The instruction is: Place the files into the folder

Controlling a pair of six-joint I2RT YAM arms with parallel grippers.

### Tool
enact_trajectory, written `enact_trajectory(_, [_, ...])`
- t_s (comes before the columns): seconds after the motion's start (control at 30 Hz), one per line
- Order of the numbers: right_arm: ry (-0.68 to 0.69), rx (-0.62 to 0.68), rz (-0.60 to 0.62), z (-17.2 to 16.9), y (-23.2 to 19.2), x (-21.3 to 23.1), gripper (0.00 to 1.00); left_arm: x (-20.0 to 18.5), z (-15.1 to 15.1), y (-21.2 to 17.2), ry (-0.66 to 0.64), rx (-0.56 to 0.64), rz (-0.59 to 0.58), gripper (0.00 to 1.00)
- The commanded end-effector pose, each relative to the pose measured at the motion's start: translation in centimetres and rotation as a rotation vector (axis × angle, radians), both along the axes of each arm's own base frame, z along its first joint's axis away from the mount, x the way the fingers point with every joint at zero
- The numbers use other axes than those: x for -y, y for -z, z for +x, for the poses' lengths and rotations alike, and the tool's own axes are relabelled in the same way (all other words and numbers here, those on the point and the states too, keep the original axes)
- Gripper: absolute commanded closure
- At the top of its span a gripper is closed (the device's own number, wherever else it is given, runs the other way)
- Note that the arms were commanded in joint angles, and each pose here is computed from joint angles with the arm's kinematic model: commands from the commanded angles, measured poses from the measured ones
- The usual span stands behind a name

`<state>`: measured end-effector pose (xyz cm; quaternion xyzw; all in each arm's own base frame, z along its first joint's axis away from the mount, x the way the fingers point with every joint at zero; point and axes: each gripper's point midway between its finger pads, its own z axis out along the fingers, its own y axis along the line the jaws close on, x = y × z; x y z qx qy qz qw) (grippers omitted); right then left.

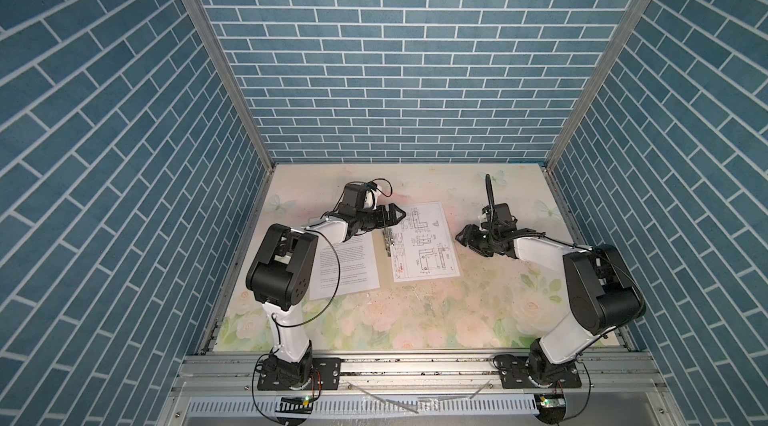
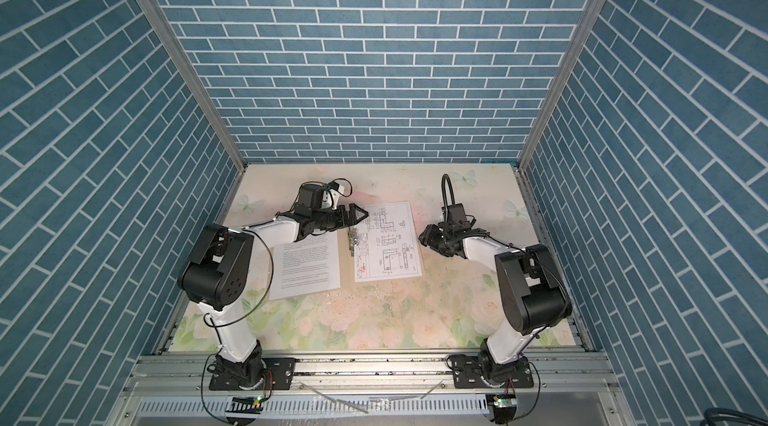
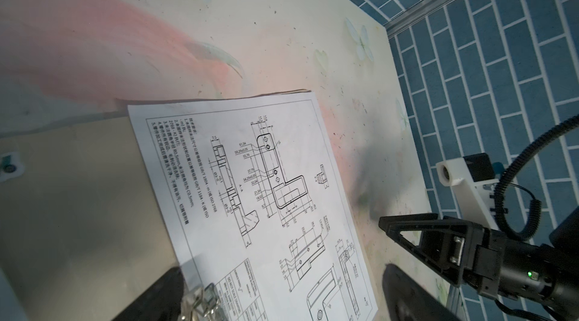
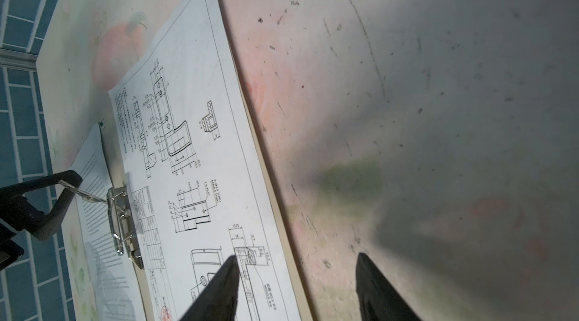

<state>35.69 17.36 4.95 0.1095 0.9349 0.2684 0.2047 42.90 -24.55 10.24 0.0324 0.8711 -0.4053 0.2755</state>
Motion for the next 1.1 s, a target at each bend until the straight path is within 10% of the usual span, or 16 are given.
enact_trajectory(0.0, [-0.008, -0.019, -0.007, -0.6, 1.0, 0.2, 0.41, 0.4, -0.1, -1.1, 0.017, 0.046, -0.056, 0.00])
enact_trajectory(0.43, [-0.008, -0.014, 0.011, -0.7, 0.4, 0.1, 0.41, 2.2, -4.4, -5.1, 0.081, 0.127, -0.177, 0.03])
enact_trajectory(0.8, [0.022, -0.016, 0.060, -0.4, -0.9, -0.8, 0.44, -1.7, -5.2, -1.6, -0.044, 0.010, 0.090, 0.08])
enact_trajectory(1.07, [0.031, -0.028, 0.138, -0.1, -2.8, -3.7, 0.54, -3.7, -4.2, 1.9, -0.101, -0.113, 0.107, 0.51])
